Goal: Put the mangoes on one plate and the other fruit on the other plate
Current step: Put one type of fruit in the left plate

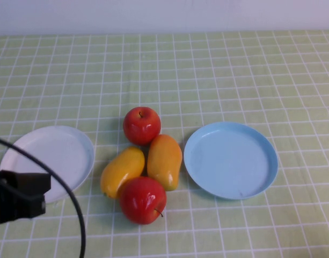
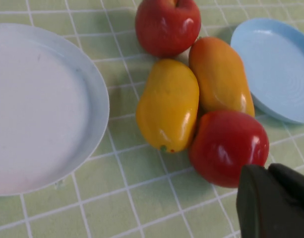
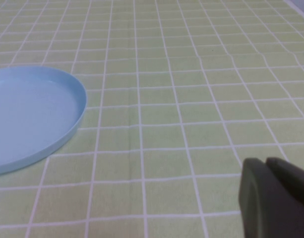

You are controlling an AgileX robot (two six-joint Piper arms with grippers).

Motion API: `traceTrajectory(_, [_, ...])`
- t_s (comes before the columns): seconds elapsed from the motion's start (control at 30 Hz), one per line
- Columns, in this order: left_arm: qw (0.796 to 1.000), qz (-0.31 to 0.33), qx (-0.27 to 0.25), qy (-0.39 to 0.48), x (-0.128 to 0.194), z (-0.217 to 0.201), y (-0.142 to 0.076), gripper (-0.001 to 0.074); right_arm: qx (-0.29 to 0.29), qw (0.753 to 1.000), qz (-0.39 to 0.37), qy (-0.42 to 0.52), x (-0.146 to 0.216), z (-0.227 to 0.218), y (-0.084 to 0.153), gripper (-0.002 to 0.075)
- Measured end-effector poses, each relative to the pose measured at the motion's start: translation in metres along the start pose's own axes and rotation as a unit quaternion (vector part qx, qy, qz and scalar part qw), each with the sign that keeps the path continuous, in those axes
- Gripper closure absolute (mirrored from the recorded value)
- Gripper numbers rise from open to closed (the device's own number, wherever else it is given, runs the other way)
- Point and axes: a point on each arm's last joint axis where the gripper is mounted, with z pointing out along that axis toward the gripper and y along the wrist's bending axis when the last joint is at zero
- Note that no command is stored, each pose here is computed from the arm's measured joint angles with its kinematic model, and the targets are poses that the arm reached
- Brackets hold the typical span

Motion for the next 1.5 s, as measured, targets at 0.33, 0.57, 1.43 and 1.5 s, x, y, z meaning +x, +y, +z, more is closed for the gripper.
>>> traceTrajectory(0.33, [0.983, 0.094, 0.064, 0.144, -0.037, 0.074, -0.029, 0.0738, 0.0, 1.0, 0.0, 0.0, 0.0, 0.0, 0.0, 0.0743])
traceTrajectory(0.57, [0.95, 0.19, 0.048, 0.243, -0.033, 0.117, -0.067, 0.0738, 0.0, 1.0, 0.0, 0.0, 0.0, 0.0, 0.0, 0.0743])
traceTrajectory(1.43, [0.936, 0.221, 0.029, 0.272, -0.032, 0.179, -0.079, 0.0066, 0.0, 1.0, 0.0, 0.0, 0.0, 0.0, 0.0, 0.0743])
traceTrajectory(1.5, [0.937, 0.219, 0.027, 0.271, -0.031, 0.182, -0.078, 0.0066, 0.0, 1.0, 0.0, 0.0, 0.0, 0.0, 0.0, 0.0743])
